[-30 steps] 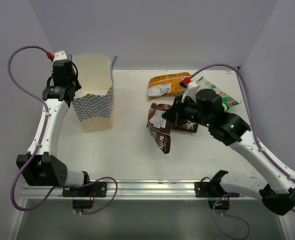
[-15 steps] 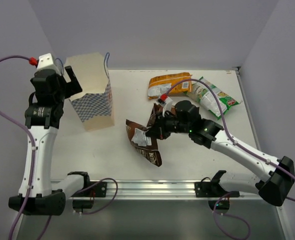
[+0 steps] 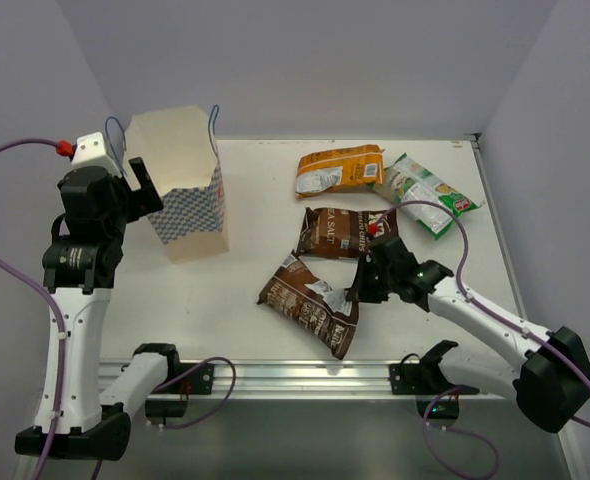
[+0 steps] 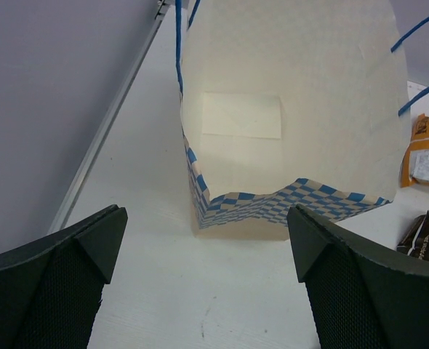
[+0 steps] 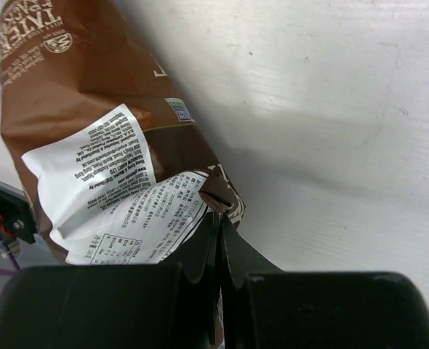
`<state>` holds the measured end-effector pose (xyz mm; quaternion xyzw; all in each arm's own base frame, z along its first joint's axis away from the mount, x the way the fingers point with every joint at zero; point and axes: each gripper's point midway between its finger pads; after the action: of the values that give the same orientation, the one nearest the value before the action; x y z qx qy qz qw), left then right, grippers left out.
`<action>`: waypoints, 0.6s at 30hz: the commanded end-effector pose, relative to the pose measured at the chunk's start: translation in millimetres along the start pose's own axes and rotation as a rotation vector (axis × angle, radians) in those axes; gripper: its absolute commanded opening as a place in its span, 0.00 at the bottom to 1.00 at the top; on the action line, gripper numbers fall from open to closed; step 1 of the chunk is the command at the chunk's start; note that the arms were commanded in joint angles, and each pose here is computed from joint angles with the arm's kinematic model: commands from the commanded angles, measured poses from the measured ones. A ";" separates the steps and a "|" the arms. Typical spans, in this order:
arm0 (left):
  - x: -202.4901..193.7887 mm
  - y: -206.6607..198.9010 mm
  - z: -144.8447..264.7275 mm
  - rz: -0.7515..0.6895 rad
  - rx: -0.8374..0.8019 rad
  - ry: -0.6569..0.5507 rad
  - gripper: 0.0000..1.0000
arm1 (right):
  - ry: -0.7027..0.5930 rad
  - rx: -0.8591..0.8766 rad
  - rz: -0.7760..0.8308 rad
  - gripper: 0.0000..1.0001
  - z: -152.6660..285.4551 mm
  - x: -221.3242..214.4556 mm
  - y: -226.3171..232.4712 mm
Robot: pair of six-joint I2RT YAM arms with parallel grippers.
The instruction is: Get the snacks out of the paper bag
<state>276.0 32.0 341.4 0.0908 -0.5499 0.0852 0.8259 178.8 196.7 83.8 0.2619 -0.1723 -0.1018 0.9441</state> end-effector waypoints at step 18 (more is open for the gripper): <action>17.3 -2.6 28.2 0.028 -0.047 -0.075 1.00 | -0.495 0.009 0.333 0.98 152.5 130.6 88.1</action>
<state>267.5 25.2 359.9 0.0712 -0.5745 0.0775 0.8117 248.2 204.6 237.3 0.2581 -0.3500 -0.0095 0.9004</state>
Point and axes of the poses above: each gripper's point midway between its finger pads, its own z axis back along the fingers, its own y axis along the line the jaws close on, x = y × z, and after that the axes turned 10 degrees about -z, right-handed
